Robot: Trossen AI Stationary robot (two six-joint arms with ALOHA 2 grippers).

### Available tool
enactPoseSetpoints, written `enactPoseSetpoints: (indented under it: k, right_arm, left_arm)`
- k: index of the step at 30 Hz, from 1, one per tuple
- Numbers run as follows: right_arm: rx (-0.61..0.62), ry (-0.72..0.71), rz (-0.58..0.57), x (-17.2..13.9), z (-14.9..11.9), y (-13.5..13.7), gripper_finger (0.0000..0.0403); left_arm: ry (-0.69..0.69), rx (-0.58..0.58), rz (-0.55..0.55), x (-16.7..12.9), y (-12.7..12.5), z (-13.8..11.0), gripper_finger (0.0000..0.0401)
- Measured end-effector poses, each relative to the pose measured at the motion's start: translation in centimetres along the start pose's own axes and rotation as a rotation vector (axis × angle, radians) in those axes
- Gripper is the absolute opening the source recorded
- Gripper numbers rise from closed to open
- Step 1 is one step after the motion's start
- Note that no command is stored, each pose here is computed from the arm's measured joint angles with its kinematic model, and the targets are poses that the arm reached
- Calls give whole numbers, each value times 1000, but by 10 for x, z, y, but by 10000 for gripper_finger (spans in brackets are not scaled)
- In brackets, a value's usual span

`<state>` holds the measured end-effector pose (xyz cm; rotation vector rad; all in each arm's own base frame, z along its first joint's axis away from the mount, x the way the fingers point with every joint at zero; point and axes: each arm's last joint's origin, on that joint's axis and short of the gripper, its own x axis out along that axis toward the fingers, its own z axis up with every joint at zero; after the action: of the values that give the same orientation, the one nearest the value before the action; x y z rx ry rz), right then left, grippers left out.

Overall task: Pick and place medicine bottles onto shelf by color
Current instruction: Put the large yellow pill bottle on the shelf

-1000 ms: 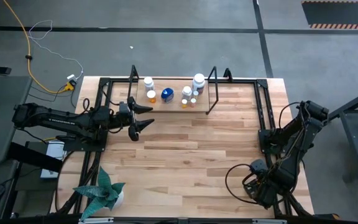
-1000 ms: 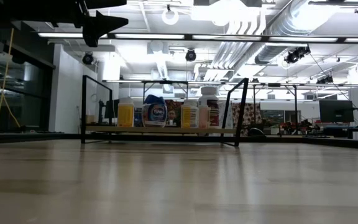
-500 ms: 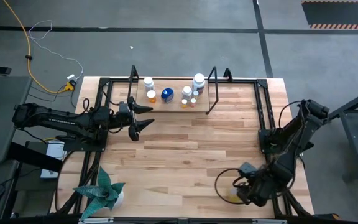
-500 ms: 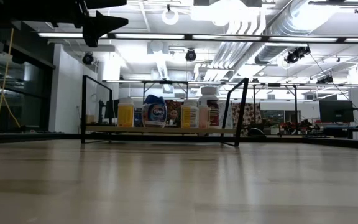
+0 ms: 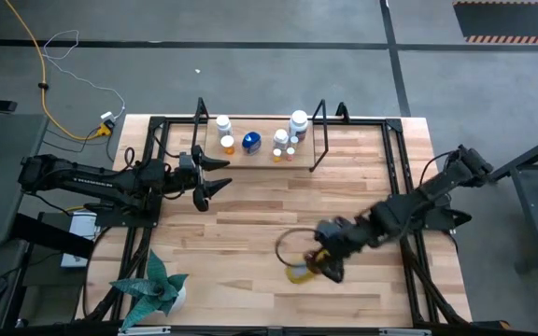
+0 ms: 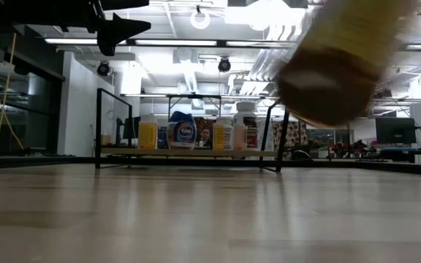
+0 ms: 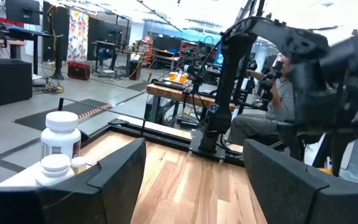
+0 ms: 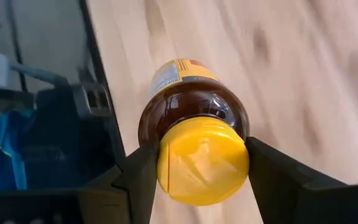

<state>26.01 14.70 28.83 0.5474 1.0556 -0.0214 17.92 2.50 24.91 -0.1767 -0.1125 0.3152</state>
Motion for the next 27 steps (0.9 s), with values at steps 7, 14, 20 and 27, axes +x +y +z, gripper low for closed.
enactPoseSetpoints:
  k: [7, 14, 20, 27]
  right_arm:
    - [-213, -252, -39, -29, 66, -14, 193]
    - [-293, -299, -244, -44, 133, -31, 193]
    - [-279, -141, -558, -36, 185, -59, 193]
    - [-284, -32, -655, -3, 232, -97, 193]
  left_arm:
    - [0, 0, 0, 0, 0, 0, 259]
    - [1, -8, 0, 0, 0, 0, 259]
    - [1, -45, 0, 0, 0, 0, 259]
    - [-7, -46, -108, -2, -3, 3, 259]
